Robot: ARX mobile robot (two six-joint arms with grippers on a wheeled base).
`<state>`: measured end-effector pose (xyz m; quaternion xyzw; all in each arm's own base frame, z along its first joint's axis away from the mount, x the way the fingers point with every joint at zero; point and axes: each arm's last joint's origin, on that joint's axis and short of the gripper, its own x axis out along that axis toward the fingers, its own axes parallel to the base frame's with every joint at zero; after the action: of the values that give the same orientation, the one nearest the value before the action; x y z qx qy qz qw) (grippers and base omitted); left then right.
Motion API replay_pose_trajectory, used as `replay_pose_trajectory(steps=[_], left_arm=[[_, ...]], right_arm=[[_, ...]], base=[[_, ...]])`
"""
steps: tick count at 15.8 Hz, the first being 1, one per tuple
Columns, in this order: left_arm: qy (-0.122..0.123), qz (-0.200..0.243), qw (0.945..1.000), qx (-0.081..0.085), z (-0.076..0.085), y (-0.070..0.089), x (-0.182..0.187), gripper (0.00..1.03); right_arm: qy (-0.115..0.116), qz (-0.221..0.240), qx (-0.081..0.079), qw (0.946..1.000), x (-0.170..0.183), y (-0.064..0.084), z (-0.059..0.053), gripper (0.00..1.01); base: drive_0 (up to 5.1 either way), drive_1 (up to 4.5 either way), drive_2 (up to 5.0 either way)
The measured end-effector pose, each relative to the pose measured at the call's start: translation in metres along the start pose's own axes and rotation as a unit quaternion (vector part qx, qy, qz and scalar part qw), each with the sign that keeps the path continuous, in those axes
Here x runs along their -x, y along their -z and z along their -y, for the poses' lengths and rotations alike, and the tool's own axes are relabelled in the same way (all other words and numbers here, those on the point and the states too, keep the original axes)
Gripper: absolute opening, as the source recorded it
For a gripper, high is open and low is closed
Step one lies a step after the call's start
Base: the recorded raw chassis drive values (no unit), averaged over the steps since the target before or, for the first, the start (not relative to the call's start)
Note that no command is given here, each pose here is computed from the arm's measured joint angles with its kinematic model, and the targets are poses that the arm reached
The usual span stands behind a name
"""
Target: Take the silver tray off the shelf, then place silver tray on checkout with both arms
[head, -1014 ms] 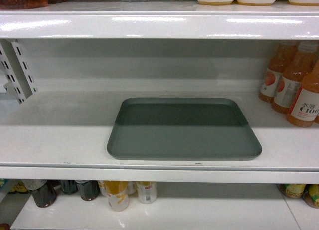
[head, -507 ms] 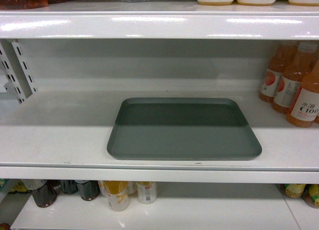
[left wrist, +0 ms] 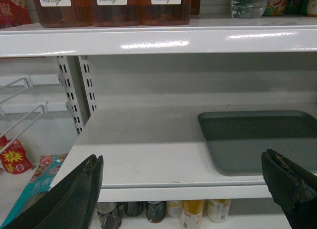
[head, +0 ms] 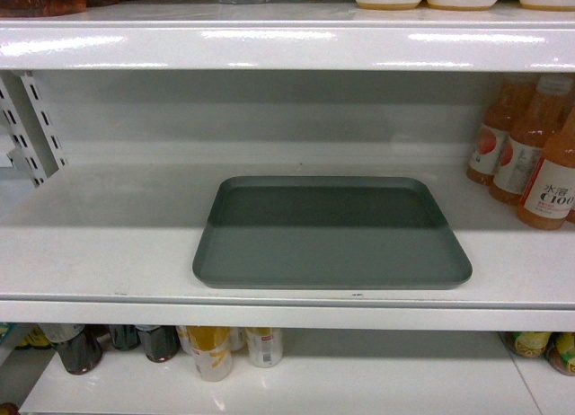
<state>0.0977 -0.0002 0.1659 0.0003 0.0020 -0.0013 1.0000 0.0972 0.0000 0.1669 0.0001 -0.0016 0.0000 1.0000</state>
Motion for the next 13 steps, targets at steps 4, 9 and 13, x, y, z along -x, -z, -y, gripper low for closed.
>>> replay_pose_trajectory(steps=[4,9,13], left_arm=[[0.0,0.0,1.0,0.0,0.0,0.0,0.0,0.98],[0.0,0.0,1.0,0.0,0.0,0.0,0.0,0.98],[-0.078,-0.149,0.9851,-0.036,0.009,-0.001,-0.019,0.98]], right_arm=[[0.0,0.0,0.0,1.0,0.0,0.0,0.0,0.98],[0.0,0.0,0.0,1.0,0.0,0.0,0.0,0.98],[-0.096,-0.168,0.009,0.9812,-0.014,0.007,-0.004,0.98]], base=[[0.0,0.0,0.0],[0.0,0.0,0.0],[0.0,0.0,0.0]])
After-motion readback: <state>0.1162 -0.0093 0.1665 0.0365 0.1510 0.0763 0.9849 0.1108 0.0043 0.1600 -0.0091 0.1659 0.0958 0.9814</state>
